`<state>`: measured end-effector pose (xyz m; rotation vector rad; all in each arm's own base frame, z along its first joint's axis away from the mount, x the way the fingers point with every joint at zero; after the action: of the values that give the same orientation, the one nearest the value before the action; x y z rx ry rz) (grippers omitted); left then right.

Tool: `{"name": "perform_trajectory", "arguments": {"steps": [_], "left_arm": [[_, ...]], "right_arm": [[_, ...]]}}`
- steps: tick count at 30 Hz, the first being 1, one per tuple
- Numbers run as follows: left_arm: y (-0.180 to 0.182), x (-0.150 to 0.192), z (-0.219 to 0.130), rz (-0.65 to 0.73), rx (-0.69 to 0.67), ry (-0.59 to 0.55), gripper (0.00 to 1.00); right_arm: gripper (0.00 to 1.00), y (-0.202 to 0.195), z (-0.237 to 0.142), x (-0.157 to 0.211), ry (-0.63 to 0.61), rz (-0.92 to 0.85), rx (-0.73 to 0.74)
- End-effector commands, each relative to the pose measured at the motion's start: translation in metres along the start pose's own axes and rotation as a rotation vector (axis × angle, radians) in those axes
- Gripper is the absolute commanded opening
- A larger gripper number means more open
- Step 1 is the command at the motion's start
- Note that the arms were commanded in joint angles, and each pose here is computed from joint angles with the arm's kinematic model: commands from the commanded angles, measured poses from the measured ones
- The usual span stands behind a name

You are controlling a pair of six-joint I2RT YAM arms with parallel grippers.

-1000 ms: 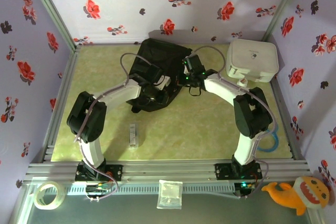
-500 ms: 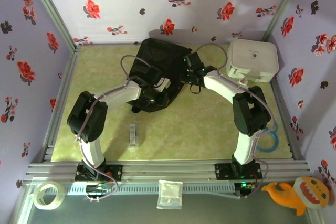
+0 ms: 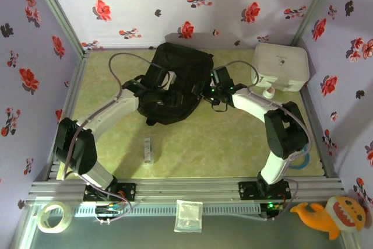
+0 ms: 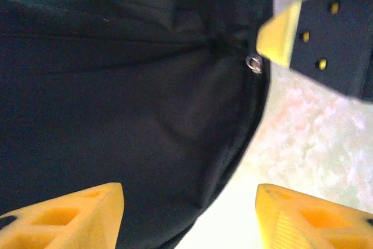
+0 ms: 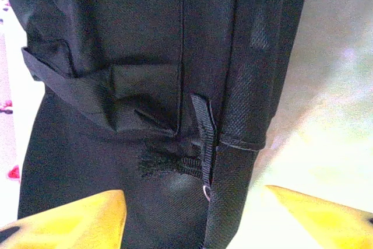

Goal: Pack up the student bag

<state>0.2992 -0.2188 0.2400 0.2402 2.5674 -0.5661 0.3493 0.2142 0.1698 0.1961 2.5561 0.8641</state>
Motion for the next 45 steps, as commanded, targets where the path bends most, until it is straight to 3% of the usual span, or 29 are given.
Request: {"name": "perform_trajectory", "arguments": {"steps": [1, 8, 12, 17, 22, 32, 41, 45], "left_arm": [[0.010, -0.009, -0.008, -0.079, -0.060, -0.060, 0.64], [0.006, -0.030, -0.001, -0.100, -0.060, -0.077, 0.66], [0.004, -0.042, 0.011, -0.108, -0.069, -0.079, 0.65], [-0.005, -0.055, 0.030, -0.137, -0.040, -0.054, 0.61], [-0.026, -0.064, 0.049, -0.164, 0.052, -0.016, 0.59], [-0.036, -0.070, 0.094, -0.279, 0.051, 0.058, 0.53], [-0.043, -0.062, 0.118, -0.327, 0.139, 0.154, 0.49], [-0.046, -0.061, 0.126, -0.346, 0.174, 0.176, 0.42]], "right_arm": [[0.54, 0.006, 0.014, 0.006, 0.054, 0.011, -0.056], [0.16, -0.007, 0.018, 0.017, 0.089, 0.006, -0.013], [0.09, -0.031, 0.008, 0.034, 0.119, -0.011, 0.070], [0.08, -0.074, -0.013, 0.055, 0.139, 0.003, 0.181], [0.09, -0.096, -0.027, 0.062, 0.133, 0.017, 0.198], [0.10, -0.100, -0.035, 0.054, 0.104, 0.013, 0.193], [0.10, -0.097, -0.036, 0.050, 0.090, 0.014, 0.173], [0.10, -0.097, -0.036, 0.050, 0.088, 0.018, 0.170]]}}
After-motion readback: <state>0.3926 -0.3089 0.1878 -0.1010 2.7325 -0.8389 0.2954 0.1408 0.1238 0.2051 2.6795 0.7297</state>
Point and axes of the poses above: each hand's point on the last joint's axis, 136 mm out from that joint toward the fingers, its own z axis out along the fingers, its own y axis along the line the jaws close on, x = y × z, the point moved 9 cm from there along -z, back along the fingers, and after that the axes turned 6 degrees about -z, right-handed, at the moved point
